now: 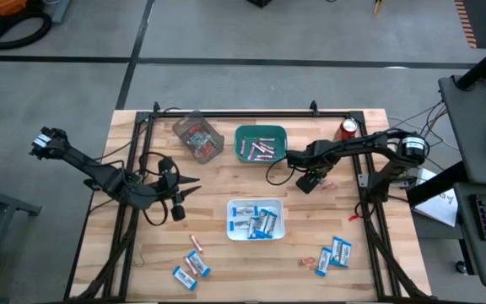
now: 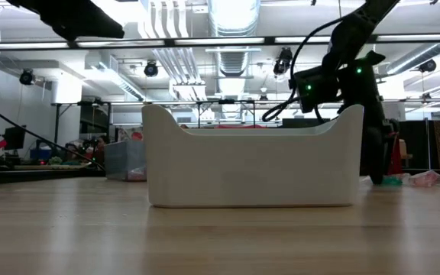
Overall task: Sort candy
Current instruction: Put the blue gummy into the black bin
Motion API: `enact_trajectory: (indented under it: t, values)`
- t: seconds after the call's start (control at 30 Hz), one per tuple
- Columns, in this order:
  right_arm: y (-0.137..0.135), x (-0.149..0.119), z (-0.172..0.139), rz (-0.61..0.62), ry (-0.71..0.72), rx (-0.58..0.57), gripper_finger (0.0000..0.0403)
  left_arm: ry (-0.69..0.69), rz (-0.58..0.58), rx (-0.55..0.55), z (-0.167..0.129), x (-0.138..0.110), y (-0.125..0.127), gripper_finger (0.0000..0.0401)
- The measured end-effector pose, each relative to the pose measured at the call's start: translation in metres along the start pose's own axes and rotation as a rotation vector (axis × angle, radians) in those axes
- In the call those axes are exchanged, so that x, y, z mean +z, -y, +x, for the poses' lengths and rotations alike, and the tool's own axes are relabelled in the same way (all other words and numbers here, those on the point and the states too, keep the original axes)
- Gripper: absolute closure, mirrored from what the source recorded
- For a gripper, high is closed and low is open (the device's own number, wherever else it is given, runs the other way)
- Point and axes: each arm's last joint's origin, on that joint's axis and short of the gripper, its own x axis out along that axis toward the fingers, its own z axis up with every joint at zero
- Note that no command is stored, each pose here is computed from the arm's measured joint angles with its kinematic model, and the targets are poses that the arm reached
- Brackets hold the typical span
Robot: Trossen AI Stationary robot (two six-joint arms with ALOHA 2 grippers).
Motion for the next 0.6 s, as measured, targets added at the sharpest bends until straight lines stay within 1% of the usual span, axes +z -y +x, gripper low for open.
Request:
enact_trajectory:
  t: [0.13,0.37,0.4,0.6]
  values:
    - [-0.003,0.003,0.005,-0.015,0.000,0.006,0.0259,0.001,-0.001,0.000,0.000,0.001,0.000,0.0324]
    - [-0.004,0.004,0.004,-0.022,0.015,0.020,0.0369,-0.009,0.005,0.001,0.002,-0.002,0.002,0.0324]
    - [-0.003,0.004,0.003,-0.024,0.020,0.019,0.0380,-0.012,0.008,0.001,0.003,-0.002,0.003,0.0324]
    - [0.000,0.001,-0.005,-0.018,0.055,0.022,0.0389,-0.026,0.018,0.003,0.006,-0.004,0.005,0.0324]
